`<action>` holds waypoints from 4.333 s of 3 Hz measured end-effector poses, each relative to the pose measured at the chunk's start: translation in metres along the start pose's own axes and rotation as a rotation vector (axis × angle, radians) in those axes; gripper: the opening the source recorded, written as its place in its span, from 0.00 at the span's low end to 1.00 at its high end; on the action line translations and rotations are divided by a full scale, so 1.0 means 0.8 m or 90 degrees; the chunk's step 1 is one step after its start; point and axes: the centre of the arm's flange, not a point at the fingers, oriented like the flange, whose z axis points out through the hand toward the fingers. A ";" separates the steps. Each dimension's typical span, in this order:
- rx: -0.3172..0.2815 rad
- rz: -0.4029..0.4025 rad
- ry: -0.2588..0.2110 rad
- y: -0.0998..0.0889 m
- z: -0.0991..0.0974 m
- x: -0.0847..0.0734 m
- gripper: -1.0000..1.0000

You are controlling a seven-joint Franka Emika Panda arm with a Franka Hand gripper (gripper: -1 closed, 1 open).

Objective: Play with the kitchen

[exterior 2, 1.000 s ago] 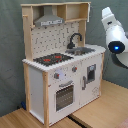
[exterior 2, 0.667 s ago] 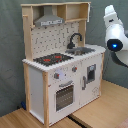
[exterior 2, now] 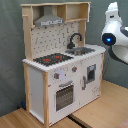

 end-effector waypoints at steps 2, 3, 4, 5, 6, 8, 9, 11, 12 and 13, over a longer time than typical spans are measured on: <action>-0.004 0.070 -0.065 -0.047 0.080 0.019 1.00; 0.002 0.104 -0.075 -0.066 0.117 0.032 1.00; 0.026 0.151 -0.070 -0.069 0.140 0.041 1.00; 0.062 0.185 -0.057 -0.075 0.164 0.050 1.00; 0.090 0.202 -0.052 -0.093 0.193 0.046 1.00; 0.112 0.206 -0.037 -0.098 0.209 0.046 0.00; 0.130 0.202 -0.035 -0.104 0.219 0.050 0.00; 0.193 0.180 0.008 -0.138 0.260 0.078 0.00; 0.222 0.159 0.054 -0.147 0.258 0.099 0.00; 0.242 0.140 0.082 -0.165 0.260 0.127 0.00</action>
